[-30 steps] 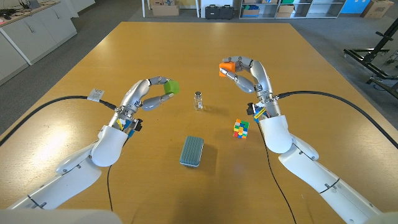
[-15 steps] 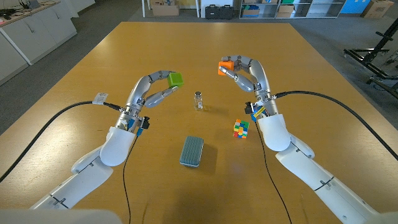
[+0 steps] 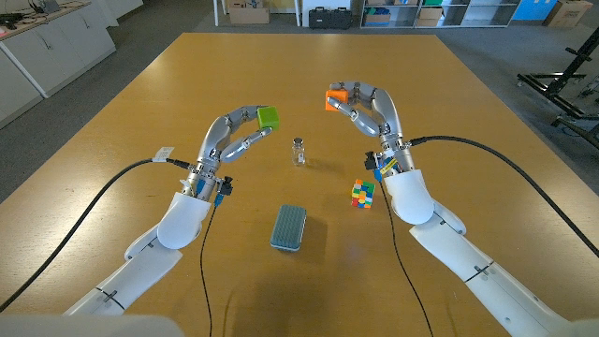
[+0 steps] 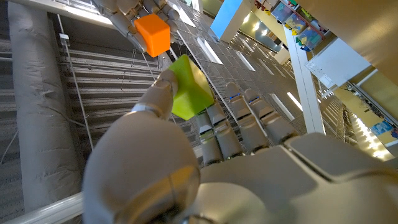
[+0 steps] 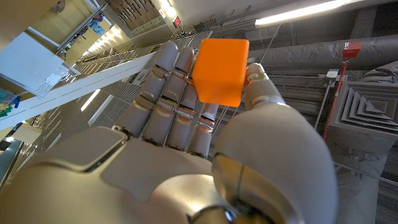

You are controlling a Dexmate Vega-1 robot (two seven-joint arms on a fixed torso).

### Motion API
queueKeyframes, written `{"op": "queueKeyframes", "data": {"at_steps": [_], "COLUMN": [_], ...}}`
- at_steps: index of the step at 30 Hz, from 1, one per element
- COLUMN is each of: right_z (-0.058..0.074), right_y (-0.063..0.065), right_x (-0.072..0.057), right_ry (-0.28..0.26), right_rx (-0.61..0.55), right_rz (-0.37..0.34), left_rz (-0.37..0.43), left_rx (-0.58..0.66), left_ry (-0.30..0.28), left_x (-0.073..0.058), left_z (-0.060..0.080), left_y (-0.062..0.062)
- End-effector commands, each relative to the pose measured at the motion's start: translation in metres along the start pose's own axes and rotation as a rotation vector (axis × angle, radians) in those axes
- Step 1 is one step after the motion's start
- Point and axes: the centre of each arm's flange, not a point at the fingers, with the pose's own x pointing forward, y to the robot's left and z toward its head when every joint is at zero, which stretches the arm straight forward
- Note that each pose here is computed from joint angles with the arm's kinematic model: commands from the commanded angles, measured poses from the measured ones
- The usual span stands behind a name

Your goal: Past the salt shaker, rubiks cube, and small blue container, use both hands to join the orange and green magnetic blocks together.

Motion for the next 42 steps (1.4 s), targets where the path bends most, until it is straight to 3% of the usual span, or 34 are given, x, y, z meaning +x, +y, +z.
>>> {"op": "queueKeyframes", "data": {"at_steps": [1, 8, 18, 27, 42], "right_z": [-0.003, -0.001, 0.002, 0.003, 0.013], "right_y": [0.007, 0.007, 0.008, 0.012, 0.019], "right_x": [0.013, 0.018, 0.019, 0.016, 0.013], "right_ry": [-0.027, -0.043, -0.051, -0.071, -0.111], "right_rx": [0.107, 0.149, 0.083, 0.041, -0.023], "right_rz": [0.072, 0.131, 0.157, 0.133, 0.123], "left_rz": [-0.022, -0.002, -0.006, -0.032, -0.081], "left_rx": [-0.188, -0.247, -0.282, -0.348, -0.389], "left_ry": [-0.063, -0.089, -0.102, -0.034, 0.013], "left_x": [0.009, 0.010, 0.010, 0.015, 0.025], "left_z": [-0.006, -0.008, -0.002, -0.003, 0.002], "left_y": [-0.005, -0.004, -0.007, -0.019, -0.031]}}
